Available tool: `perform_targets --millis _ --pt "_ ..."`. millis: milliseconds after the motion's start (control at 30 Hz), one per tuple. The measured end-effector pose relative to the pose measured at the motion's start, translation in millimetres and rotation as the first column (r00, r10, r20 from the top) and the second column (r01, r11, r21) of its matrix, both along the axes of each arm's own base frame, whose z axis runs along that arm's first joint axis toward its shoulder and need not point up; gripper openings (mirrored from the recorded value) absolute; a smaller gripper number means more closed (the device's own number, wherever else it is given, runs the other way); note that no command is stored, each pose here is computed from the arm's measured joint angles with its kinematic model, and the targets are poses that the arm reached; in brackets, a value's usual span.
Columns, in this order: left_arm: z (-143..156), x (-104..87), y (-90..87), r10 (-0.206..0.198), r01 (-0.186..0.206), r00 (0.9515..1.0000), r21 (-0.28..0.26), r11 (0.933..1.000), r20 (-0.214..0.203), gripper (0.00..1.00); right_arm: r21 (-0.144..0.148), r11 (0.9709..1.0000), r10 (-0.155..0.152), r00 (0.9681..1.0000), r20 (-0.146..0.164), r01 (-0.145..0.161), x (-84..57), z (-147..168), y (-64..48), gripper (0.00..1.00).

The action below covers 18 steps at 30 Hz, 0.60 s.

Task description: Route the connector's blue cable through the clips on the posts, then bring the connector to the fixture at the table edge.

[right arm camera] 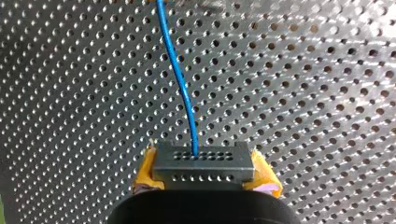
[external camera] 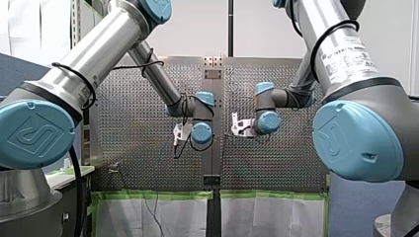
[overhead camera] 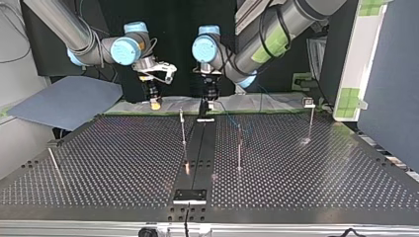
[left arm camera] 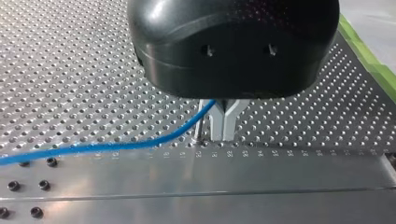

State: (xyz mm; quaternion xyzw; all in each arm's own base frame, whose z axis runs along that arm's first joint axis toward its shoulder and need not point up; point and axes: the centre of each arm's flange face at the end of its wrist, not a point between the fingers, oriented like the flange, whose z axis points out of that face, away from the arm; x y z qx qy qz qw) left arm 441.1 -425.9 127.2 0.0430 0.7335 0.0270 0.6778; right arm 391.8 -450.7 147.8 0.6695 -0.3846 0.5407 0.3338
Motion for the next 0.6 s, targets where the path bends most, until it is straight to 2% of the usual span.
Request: perform_targets --millis 267,600 --pt "1 4.6 4.4 0.012 -0.012 0.9999 0.002 0.9999 0.002 0.0 -0.009 0.9999 0.012 0.9999 0.007 -0.012 -12.2 -23 -16.6 0.0" --pt "-8 11.0 3.8 0.013 -0.012 0.9999 0.02 0.9997 -0.01 0.0 -0.049 0.9983 0.032 0.9985 0.044 -0.03 -25.2 -31 -37.7 0.0"
